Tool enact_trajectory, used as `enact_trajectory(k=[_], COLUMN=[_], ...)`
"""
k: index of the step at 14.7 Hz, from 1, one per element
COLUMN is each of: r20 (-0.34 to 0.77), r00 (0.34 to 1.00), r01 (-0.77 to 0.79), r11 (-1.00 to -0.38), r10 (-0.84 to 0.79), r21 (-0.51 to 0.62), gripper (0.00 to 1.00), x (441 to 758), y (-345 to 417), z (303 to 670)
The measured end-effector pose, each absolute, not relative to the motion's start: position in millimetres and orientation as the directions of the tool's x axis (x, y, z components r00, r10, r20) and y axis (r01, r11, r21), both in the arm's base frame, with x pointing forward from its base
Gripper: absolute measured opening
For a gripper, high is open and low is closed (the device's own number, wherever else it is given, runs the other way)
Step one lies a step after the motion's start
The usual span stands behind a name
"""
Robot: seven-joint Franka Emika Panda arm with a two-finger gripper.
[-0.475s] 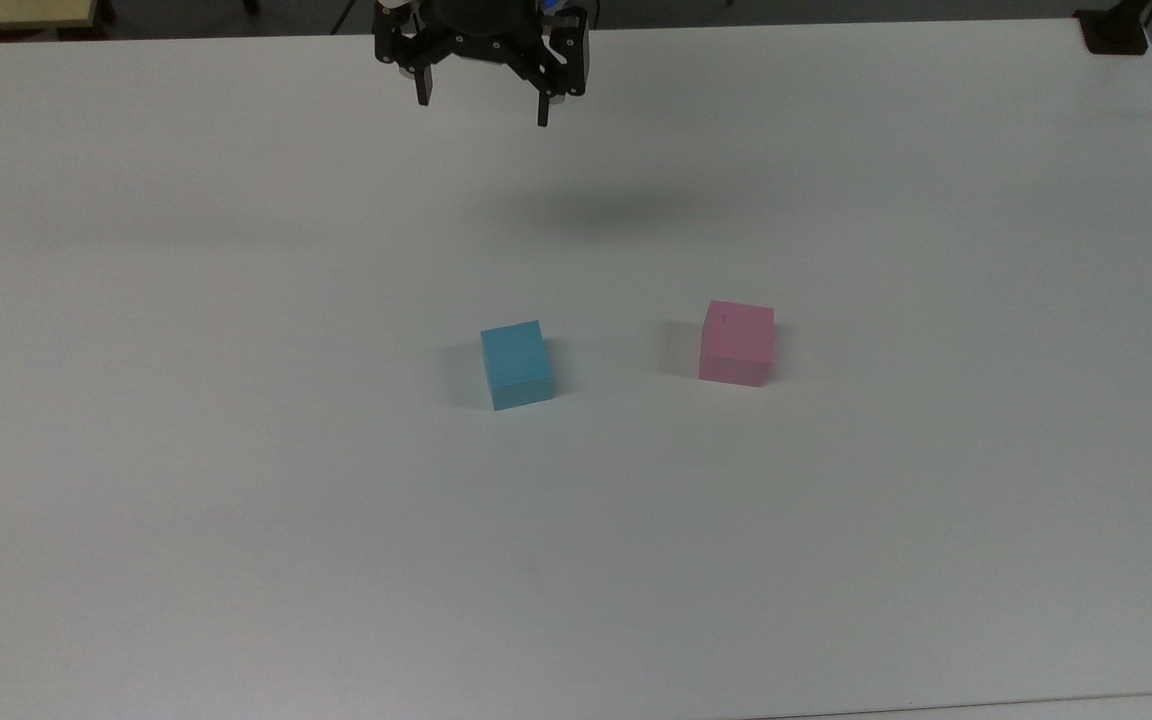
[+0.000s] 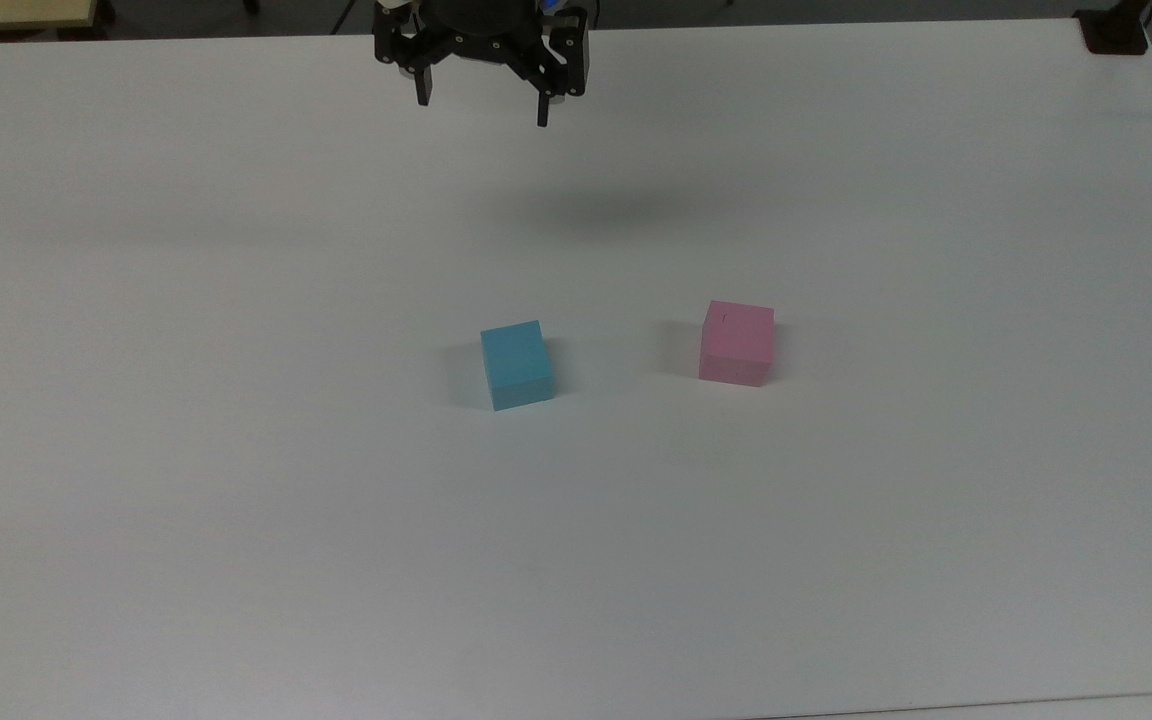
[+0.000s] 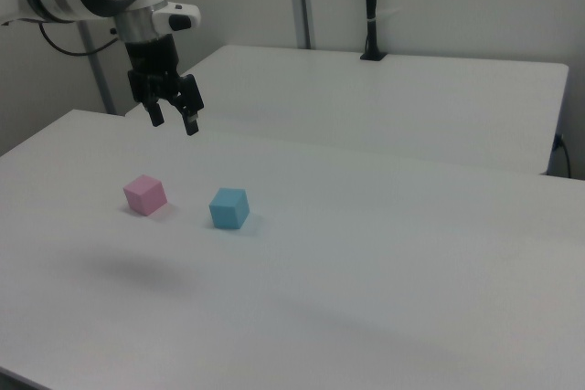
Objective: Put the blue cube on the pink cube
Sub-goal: 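Lower the open gripper down over the light blue cube, then close the gripper on the light blue cube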
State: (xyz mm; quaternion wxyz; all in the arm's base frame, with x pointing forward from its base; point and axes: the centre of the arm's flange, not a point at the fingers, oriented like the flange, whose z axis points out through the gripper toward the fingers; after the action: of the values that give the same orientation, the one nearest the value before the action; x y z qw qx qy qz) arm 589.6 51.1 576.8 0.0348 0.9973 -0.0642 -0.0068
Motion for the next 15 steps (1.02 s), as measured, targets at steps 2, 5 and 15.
enact_trajectory(k=[2,5,15], r20=[-0.015,-0.002,-0.036], r00=[0.992,0.997,0.997], r01=[-0.127,-0.078,0.069], r11=[-0.989,-0.995,-0.995], r10=[-0.128,-0.079,0.067], r21=[0.071,0.063,0.078], gripper=[1.00,1.00,1.00], x=[591,606,680], y=[51,52,59], z=[573,554,353])
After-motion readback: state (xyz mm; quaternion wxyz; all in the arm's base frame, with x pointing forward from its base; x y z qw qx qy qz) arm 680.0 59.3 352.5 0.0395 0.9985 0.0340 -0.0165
